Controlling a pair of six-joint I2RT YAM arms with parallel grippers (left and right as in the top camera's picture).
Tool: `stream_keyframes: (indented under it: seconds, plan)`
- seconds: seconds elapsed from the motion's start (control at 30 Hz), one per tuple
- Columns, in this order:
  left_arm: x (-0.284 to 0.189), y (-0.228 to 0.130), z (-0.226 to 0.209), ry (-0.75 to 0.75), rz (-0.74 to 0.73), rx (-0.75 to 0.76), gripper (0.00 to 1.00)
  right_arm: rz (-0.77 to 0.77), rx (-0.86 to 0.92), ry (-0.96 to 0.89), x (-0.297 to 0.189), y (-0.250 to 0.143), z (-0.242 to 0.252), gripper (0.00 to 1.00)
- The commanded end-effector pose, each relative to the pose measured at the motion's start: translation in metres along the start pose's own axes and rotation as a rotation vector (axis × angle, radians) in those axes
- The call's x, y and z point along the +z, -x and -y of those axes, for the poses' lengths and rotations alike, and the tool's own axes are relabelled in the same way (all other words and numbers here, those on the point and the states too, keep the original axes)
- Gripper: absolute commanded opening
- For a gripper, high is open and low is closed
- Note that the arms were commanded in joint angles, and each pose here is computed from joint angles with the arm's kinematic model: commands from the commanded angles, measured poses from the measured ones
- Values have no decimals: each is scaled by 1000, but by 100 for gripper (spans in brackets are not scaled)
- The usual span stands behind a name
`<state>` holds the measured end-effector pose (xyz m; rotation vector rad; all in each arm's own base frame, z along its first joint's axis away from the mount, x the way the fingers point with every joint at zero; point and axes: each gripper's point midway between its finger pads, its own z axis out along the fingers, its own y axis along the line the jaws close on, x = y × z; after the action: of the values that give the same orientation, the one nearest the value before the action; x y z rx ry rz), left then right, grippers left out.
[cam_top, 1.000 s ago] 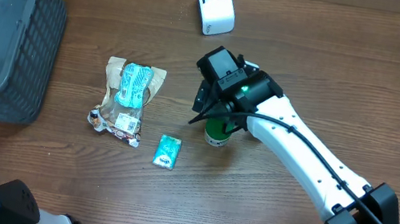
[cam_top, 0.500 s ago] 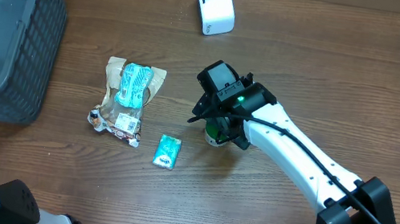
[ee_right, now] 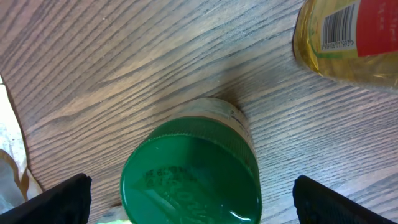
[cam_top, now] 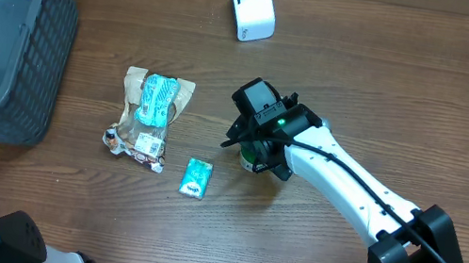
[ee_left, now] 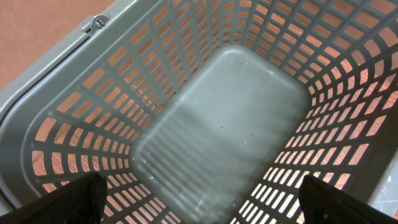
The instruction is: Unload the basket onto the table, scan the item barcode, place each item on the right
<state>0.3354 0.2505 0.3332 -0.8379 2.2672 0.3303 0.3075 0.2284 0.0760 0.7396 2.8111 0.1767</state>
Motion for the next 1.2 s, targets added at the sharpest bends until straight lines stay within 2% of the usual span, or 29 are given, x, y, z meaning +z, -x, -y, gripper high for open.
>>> stream_keyframes:
  seconds: [0.0, 0.27, 1.17]
  plan:
    - [-1, 4, 2, -10, 10, 19, 100, 3, -8, 4, 0, -5, -2, 100]
    - [-1, 4, 2, -9, 10, 19, 99, 50, -36, -5, -2, -7, -5, 100]
    - [-1, 4, 2, -10, 10, 19, 100, 57, -13, 21, 5, -6, -14, 100]
